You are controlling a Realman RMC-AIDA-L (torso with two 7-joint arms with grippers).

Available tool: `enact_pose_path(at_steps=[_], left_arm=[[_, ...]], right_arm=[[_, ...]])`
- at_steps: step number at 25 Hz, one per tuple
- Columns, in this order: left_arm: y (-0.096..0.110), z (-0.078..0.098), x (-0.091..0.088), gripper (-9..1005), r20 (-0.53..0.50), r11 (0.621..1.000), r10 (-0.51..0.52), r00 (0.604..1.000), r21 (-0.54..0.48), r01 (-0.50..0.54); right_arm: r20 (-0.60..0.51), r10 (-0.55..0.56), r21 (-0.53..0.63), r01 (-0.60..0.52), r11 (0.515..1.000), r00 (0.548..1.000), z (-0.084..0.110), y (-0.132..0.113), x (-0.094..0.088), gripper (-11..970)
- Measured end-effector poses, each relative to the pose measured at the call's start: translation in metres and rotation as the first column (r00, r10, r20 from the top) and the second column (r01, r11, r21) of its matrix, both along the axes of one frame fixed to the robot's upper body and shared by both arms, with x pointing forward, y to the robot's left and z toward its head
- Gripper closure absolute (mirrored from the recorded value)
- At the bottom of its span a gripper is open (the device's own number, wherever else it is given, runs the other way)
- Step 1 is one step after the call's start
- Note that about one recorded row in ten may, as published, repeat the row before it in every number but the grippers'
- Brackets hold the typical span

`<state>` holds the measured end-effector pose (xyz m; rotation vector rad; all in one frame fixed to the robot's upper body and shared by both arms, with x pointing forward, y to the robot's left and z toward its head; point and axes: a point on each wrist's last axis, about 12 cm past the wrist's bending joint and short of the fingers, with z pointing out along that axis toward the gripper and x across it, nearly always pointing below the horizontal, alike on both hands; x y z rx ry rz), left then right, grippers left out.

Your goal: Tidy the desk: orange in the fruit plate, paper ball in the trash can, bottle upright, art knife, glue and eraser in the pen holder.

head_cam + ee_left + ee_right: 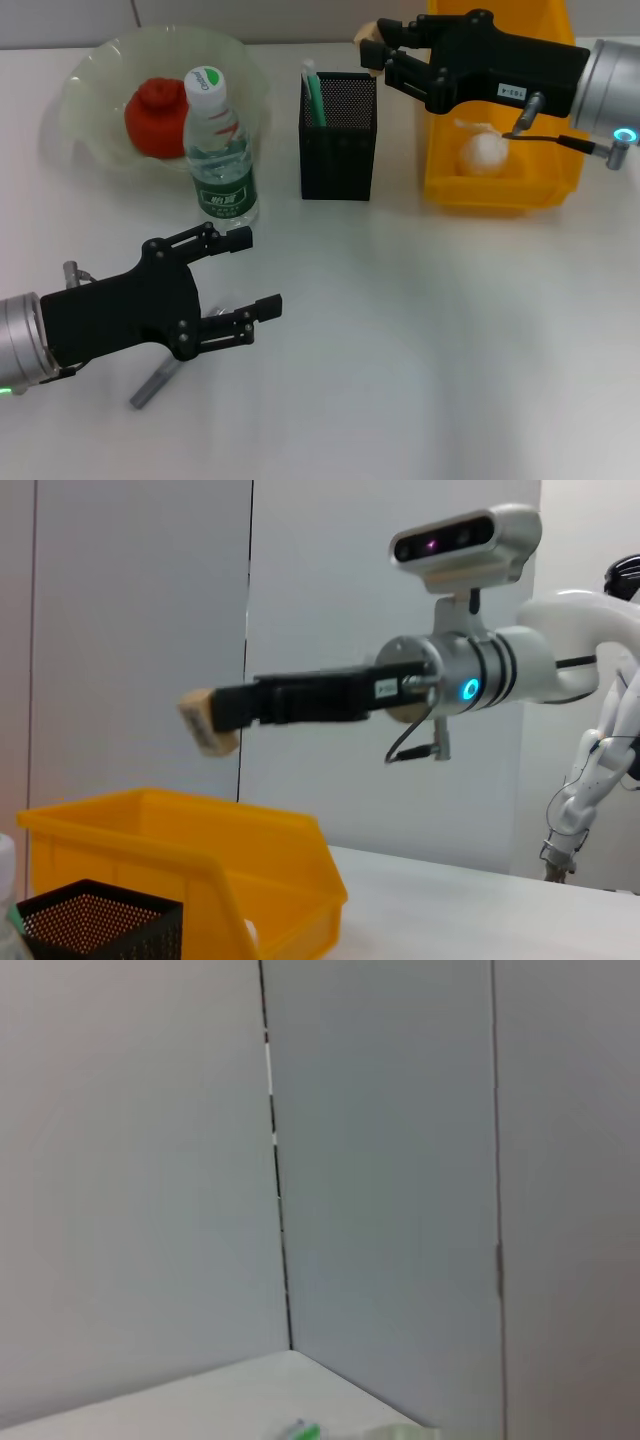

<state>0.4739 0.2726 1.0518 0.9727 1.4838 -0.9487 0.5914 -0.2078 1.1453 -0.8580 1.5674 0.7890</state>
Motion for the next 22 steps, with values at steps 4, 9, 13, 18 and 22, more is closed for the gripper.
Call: enact_pose_path(at_steps=[4, 9, 13, 18, 22], left_arm=[[0.0, 0.0, 0.0, 198, 0.0, 1.0, 0.0, 1.0, 0.001, 0.0], [-0.001, 0.001, 0.002, 198, 0.005, 1.0, -0.003, 1.0, 0.002, 0.003], [-0.002, 0.002, 0.004, 198, 0.008, 1.0, -0.006, 1.0, 0.002, 0.006], [-0.003, 0.002, 0.004, 198, 0.007, 1.0, -0.008, 1.0, 0.001, 0.008], [-0.004, 0.003, 0.005, 198, 0.009, 1.0, -0.009, 1.0, 0.0, 0.009]], right_arm=[[-0.012, -0.012, -0.016, 0.012, 1.0, 1.0, -0.01, 0.003, 0.006, 676], [-0.021, -0.014, -0.048, 0.013, 0.999, 1.0, -0.019, 0.014, 0.016, 674], [-0.031, -0.016, -0.081, 0.013, 0.997, 0.999, -0.025, 0.023, 0.023, 672], [-0.031, -0.018, -0.095, 0.015, 0.995, 0.999, -0.026, 0.026, 0.026, 669], [-0.034, -0.017, -0.099, 0.014, 0.995, 0.999, -0.027, 0.027, 0.025, 667]])
